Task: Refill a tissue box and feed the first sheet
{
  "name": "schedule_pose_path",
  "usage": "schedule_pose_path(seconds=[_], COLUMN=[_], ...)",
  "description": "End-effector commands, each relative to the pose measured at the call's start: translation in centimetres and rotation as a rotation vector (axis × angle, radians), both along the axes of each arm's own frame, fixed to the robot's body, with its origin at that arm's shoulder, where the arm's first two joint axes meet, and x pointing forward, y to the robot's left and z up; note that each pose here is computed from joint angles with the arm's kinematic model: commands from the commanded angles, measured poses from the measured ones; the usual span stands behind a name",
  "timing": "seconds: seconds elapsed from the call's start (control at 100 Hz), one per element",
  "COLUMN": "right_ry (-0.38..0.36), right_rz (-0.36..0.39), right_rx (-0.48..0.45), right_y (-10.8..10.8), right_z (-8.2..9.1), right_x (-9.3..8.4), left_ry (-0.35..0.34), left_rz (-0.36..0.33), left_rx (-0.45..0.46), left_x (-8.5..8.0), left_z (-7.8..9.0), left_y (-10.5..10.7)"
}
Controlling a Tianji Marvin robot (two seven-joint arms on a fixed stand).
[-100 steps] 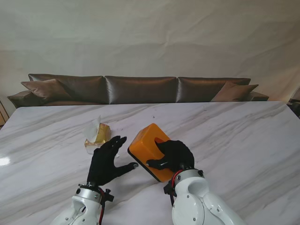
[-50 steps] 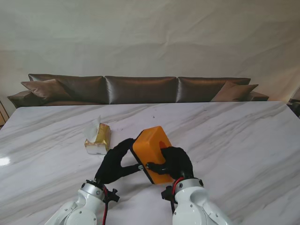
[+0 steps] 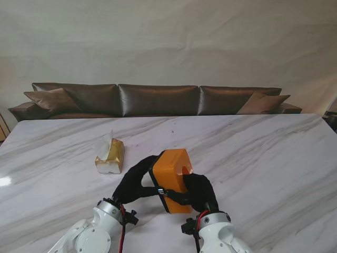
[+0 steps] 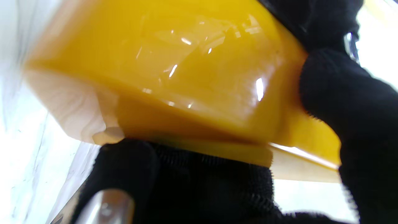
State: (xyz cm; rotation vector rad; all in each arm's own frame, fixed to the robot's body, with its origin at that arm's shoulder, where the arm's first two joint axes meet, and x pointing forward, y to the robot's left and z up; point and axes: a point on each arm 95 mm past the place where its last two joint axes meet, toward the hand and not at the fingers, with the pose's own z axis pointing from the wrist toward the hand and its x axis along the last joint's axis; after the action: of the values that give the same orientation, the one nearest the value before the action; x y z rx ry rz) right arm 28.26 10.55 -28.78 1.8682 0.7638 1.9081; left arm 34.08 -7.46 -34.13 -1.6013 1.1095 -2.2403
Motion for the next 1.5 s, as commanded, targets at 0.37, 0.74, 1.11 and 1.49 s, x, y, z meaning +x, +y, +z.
schedule_pose_path(seconds=[0.37, 0.74, 1.11, 1.49], right_ry=[-0.022, -0.038, -0.037, -0.038], right_rz=[0.157, 0.215, 0.238, 0.22], right_rx=[0.093, 0.14, 0.163, 0.144], right_y=[2.2, 3.4, 4.0, 4.3], right_z=[-0.4, -0.2, 0.2, 0.3], right_x=[-3.0, -4.1, -4.3, -4.4], left_ry=[0.141, 0.215, 0.304, 0.249], left_rz=[-0.211, -0.321, -0.441, -0.403], left_rx=[-0.156, -0.293, -0.36, -0.332], left_x=[0.6, 1.2, 1.3, 1.4], left_z=[-1.6, -3.0, -4.1, -4.1], left_y=[-1.8, -2.4, -2.8, -4.0])
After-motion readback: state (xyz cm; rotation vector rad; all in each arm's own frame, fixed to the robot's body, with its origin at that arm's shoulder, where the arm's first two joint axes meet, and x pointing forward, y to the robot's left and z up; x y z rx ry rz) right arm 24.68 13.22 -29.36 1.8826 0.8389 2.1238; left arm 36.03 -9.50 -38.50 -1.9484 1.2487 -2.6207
